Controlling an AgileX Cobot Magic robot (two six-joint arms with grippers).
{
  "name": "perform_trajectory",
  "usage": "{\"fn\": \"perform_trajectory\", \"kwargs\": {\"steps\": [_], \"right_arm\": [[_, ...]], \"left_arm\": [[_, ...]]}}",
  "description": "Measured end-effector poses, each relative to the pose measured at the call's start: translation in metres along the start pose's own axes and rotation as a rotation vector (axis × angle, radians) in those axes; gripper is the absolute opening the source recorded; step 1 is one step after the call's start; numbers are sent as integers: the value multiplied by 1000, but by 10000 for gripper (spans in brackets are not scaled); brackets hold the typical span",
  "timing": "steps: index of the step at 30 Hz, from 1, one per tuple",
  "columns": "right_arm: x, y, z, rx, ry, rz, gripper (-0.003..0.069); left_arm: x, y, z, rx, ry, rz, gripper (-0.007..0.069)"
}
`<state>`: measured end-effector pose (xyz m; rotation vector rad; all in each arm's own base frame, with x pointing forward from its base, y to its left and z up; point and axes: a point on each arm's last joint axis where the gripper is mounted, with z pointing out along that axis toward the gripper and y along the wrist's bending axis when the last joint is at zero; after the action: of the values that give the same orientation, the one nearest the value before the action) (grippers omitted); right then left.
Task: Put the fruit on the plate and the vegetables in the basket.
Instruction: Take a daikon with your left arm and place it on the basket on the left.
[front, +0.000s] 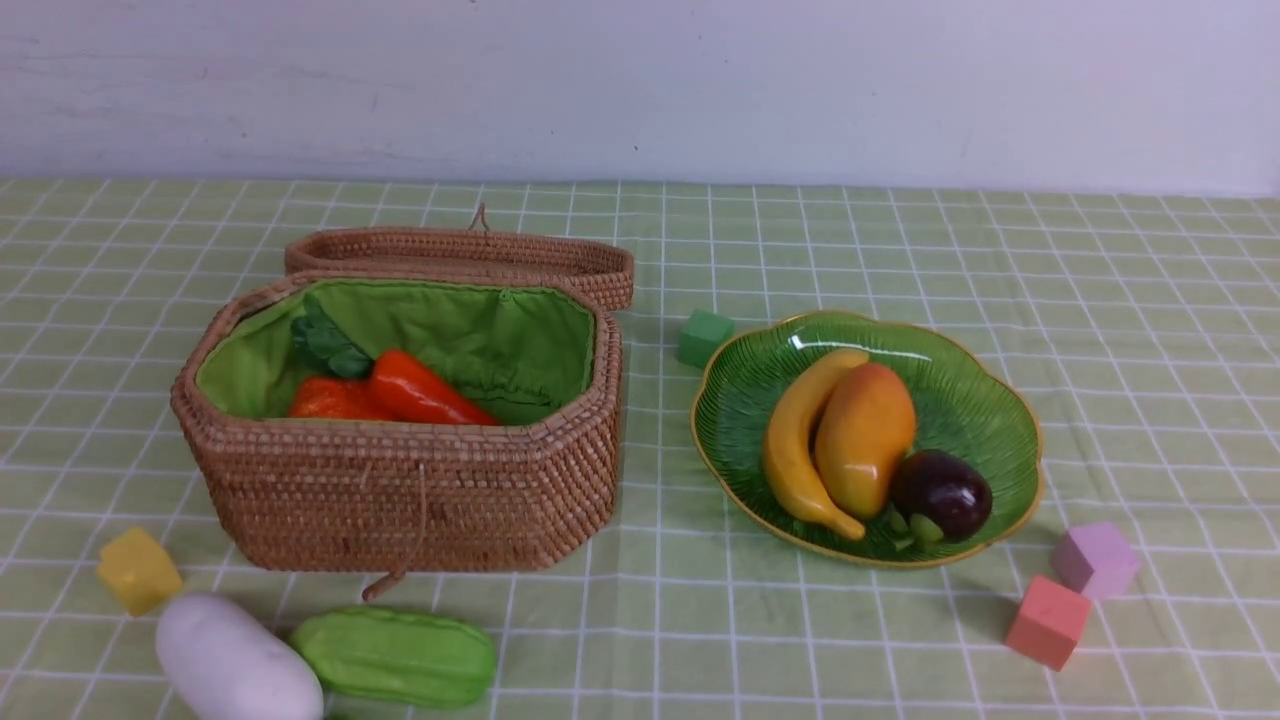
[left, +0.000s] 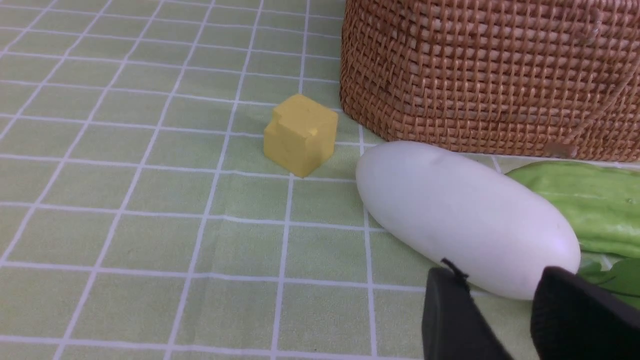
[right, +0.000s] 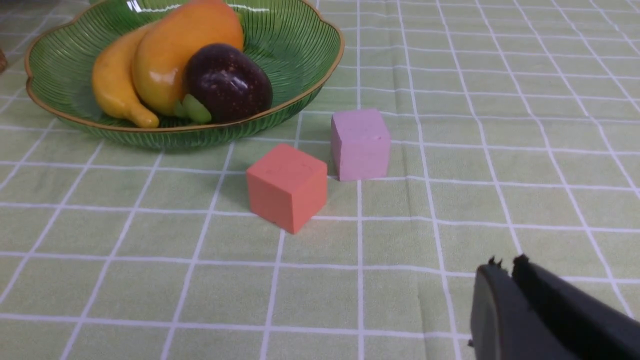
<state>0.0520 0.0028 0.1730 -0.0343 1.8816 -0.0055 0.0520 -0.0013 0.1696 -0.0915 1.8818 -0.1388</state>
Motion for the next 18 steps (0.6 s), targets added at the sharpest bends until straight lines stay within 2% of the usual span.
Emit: {"fn": "perform_trajectory", "kwargs": {"steps": [11,15,18], "right_arm": [[0,0,0,0,0,0,57],[0,0,0,0,0,0,61],[0,0,0,0,0,0,65]], "left_arm": [[-1,-1,0,7,-14,-12,239],[-6,-4,0,47,-60,-128,239],[-17,-8,-2,123,-171,-333,239]]}}
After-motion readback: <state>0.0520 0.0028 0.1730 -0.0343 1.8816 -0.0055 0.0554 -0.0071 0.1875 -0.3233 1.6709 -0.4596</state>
